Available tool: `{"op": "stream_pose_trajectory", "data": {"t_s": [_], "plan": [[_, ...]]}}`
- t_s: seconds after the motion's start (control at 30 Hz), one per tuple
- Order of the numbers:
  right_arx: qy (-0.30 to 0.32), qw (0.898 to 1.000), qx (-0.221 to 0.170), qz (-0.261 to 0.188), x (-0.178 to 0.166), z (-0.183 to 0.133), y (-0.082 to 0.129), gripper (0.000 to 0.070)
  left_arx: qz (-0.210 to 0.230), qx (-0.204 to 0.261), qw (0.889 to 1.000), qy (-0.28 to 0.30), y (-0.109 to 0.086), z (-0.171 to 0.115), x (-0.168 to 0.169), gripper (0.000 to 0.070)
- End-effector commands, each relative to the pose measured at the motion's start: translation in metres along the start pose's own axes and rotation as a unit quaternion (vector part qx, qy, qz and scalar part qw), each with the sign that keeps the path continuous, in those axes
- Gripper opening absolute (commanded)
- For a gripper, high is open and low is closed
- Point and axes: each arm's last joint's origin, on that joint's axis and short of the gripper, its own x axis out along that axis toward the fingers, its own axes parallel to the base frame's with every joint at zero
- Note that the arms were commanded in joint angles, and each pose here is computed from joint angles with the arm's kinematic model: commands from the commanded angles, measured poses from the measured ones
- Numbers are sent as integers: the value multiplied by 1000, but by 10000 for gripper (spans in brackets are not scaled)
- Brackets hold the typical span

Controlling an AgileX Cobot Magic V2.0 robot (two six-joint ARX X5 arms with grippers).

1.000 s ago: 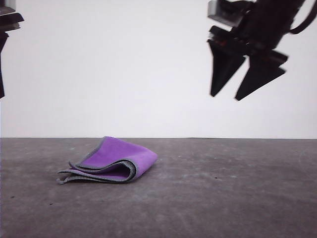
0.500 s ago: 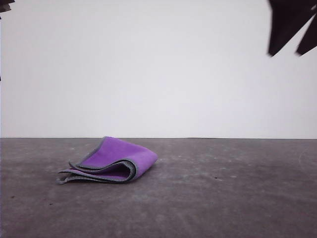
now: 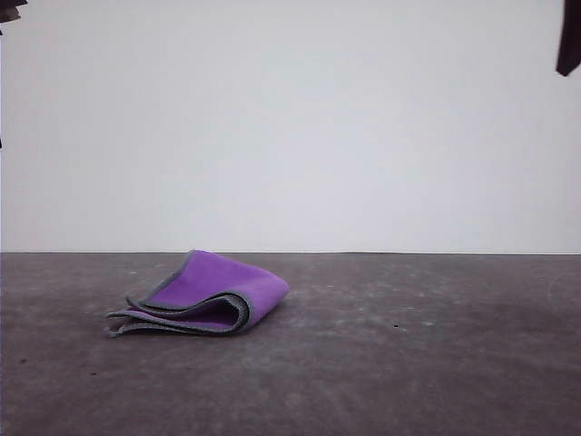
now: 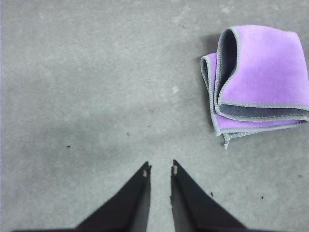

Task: Fold clothes

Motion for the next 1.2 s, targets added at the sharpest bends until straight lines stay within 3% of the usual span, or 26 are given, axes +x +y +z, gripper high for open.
{"op": "stream_pose_trajectory", "data": {"t_s": [0.0,0.13,0.3,0.63,1.17], "plan": [[0,1000,4,-1,0,1,1,0,0,3,1000,-5,0,3,-1,0],[-4,1000,5,-9,3,-1,1,0,0,4,1000,-8,0,3,-1,0],[-51,998,19,-19,11,-16,2,0,1,5,999,-46,0,6,-10,0],[-147,987,67,-10,32,-56,6,0,-1,8,995,-100,-1,5,-29,0],[-152,986,69,-14,33,-57,6,0,13,6,994,-108,0,6,-30,0]]}}
